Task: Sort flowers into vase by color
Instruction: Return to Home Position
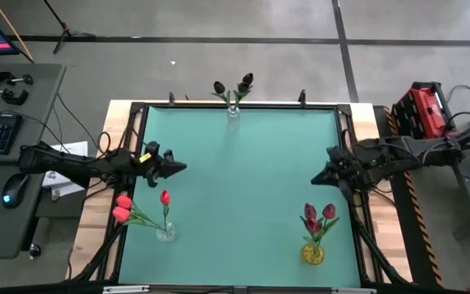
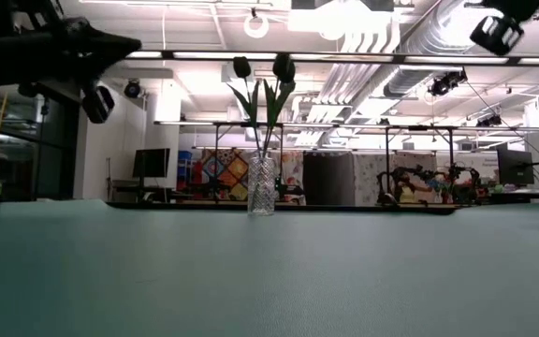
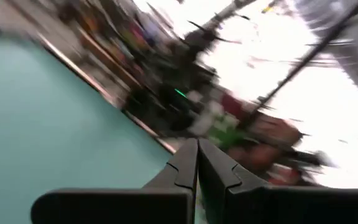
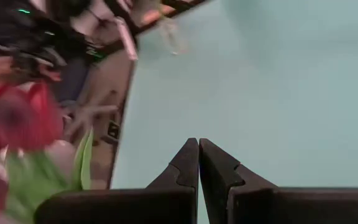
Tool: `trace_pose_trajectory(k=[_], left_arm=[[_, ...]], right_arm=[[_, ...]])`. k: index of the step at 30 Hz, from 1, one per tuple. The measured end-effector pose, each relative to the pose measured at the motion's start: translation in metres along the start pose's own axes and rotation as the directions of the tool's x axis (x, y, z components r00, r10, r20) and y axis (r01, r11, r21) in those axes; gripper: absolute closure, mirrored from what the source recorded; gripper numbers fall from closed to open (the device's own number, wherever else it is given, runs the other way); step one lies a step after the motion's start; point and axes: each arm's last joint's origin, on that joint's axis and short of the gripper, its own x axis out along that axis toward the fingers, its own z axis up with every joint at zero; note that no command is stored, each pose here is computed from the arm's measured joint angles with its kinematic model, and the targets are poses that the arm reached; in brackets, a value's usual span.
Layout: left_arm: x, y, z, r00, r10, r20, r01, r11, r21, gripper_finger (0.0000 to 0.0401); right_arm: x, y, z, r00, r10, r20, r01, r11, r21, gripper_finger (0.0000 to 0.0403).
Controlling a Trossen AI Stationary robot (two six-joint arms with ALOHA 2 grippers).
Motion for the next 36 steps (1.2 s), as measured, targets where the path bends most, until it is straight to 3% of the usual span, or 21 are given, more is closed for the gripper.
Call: trace_pose_trajectory(k=[4,6,10,13,18,26,31,36], left_arm=[[-0.001,-0.008,-0.004,0.988,-0.130,-0.089,0.108,0.971,-0.211,0.0400],[-0.001,-0.009,-0.006,0.987,-0.129,-0.095,0.106,0.970,-0.219,0.0400],[0.000,-0.003,-0.004,0.999,0.025,0.020,-0.025,0.999,0.029,0.0400],[0.000,0.000,-0.002,0.985,0.138,0.105,-0.157,0.968,0.197,0.0400],[-0.002,0.011,-0.007,0.933,0.330,0.140,-0.356,0.900,0.252,0.0401],[-0.006,0.022,-0.018,0.897,0.440,0.031,-0.427,0.848,0.315,0.0401],[-0.008,0.026,-0.021,0.881,0.472,-0.003,-0.444,0.831,0.335,0.0401],[-0.008,0.026,-0.022,0.879,0.476,-0.007,-0.446,0.829,0.337,0.0401]], right_arm=[[0.003,-0.018,-0.034,0.983,0.099,0.157,-0.091,0.994,-0.054,0.0403],[0.004,-0.026,-0.044,0.951,0.140,0.277,-0.114,0.988,-0.106,0.0403],[0.005,-0.037,-0.056,0.870,0.189,0.455,-0.123,0.978,-0.171,0.0403],[0.007,-0.044,-0.065,0.845,0.182,0.503,-0.101,0.978,-0.184,0.0403],[0.017,-0.057,-0.081,0.827,0.166,0.537,-0.073,0.979,-0.191,0.0403],[0.041,-0.070,-0.096,0.772,0.205,0.602,-0.096,0.973,-0.208,0.0403],[0.049,-0.076,-0.106,0.865,0.113,0.490,-0.133,0.991,0.006,0.0403],[0.050,-0.077,-0.107,0.874,0.103,0.474,-0.139,0.990,0.040,0.0403]])
